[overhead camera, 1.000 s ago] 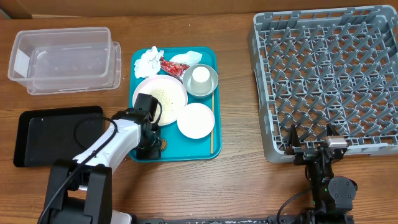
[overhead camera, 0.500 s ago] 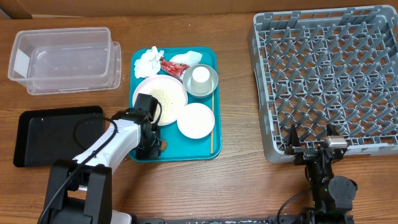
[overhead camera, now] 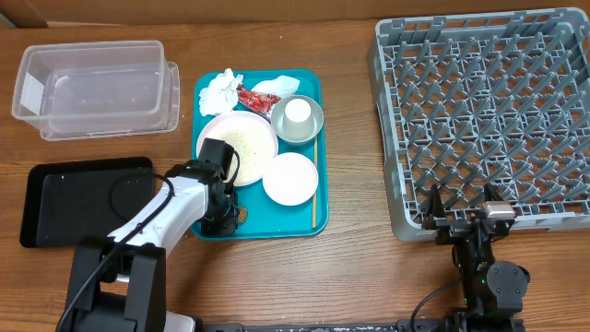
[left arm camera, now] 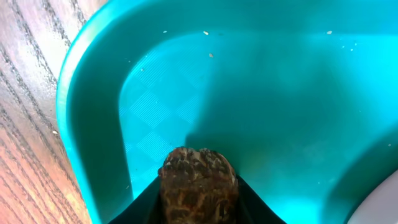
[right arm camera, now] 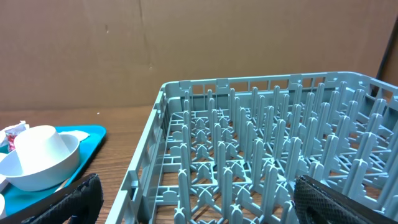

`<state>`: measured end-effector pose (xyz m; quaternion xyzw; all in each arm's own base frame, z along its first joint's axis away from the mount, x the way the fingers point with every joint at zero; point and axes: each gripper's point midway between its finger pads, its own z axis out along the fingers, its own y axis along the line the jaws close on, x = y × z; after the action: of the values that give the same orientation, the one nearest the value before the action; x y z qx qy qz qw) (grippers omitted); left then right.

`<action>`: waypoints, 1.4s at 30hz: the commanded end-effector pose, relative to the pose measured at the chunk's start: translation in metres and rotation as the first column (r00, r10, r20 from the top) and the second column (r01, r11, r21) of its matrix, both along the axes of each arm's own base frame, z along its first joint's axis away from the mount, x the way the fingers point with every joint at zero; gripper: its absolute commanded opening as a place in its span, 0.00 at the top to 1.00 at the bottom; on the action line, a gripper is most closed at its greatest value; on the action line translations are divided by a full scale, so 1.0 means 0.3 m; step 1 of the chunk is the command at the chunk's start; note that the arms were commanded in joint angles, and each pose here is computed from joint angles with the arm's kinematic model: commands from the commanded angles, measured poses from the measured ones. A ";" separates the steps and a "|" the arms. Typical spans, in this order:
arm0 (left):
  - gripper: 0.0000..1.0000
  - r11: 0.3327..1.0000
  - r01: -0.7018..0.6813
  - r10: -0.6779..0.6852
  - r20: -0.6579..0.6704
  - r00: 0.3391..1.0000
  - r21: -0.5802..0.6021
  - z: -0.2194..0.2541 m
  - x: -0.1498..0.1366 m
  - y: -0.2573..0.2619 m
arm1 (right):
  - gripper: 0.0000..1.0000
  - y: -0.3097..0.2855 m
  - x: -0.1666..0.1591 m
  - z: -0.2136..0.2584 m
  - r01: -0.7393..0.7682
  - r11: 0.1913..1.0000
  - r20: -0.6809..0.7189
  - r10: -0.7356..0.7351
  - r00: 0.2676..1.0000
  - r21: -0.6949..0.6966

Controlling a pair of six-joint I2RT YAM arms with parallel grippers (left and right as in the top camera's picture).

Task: Sort waste into correct bins and load items into the dishwasher
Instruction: 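Lift the scrap and drop it onto the black tray with the left gripper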

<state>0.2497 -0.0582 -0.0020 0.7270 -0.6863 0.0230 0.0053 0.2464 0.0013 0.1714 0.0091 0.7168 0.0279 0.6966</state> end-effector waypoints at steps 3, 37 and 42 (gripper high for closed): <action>0.71 0.996 0.081 -0.079 -0.097 0.992 0.021 -0.029 -0.049 0.019 | 0.00 -0.002 0.000 -0.004 0.002 1.000 0.007 -0.002 1.000 -0.004; 0.61 0.916 -0.299 0.301 0.034 0.953 0.269 0.391 0.070 0.806 | 0.00 -0.002 0.000 -0.003 0.002 1.000 0.007 -0.002 1.000 -0.004; 0.47 0.898 -0.315 0.310 0.065 0.948 0.308 0.400 0.057 0.893 | 0.00 -0.002 0.000 -0.003 0.002 1.000 0.007 -0.002 1.000 -0.004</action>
<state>0.2698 0.1918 0.1138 0.8290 -0.5477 -0.0557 -0.0984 0.2464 0.0014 0.1714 0.0089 0.7170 0.0279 0.6965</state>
